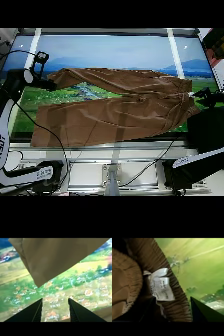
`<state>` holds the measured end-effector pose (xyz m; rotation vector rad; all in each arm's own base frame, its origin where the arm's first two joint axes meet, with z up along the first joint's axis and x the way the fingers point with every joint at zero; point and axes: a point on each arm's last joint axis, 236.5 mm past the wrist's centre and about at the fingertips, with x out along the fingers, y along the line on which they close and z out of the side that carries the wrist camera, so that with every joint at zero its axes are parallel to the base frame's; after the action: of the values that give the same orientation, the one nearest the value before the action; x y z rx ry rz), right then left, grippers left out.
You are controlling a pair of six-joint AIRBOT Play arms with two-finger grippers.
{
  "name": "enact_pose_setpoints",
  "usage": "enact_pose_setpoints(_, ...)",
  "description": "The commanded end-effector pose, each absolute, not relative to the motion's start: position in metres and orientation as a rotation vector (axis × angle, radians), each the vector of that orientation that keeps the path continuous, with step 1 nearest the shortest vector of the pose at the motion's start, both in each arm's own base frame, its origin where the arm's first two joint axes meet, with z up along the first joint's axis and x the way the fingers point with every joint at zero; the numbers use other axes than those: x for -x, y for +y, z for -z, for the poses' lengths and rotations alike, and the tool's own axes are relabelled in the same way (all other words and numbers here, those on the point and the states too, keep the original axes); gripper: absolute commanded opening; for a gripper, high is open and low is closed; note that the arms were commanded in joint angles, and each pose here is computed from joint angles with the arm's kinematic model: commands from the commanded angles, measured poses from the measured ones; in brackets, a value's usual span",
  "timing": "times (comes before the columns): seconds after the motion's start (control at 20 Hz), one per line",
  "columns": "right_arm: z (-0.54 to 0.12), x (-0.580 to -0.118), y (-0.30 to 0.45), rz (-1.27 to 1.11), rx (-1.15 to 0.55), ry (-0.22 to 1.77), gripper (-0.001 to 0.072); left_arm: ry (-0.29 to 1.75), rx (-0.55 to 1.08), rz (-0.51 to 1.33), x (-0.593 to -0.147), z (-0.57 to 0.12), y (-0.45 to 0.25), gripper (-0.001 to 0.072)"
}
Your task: Fold the clothes and pants, and hang the long-sleeved shirts on hangers.
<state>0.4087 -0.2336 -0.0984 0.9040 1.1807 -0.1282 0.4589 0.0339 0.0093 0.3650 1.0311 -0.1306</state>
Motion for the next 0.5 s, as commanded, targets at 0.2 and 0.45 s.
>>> enact_pose_setpoints(0.2, 0.098, -0.392, -0.175, -0.198, -0.930, 1.323, 0.0521, 1.024, -0.338, 0.153, -0.460, -0.009, 0.022, 0.0347)
enact_pose_setpoints(0.45, 0.059, -0.423, -0.153, -0.345, -1.060, 1.151, 0.0521, 1.024, -0.338, 0.153, -0.460, -0.009, 0.022, 0.0347)
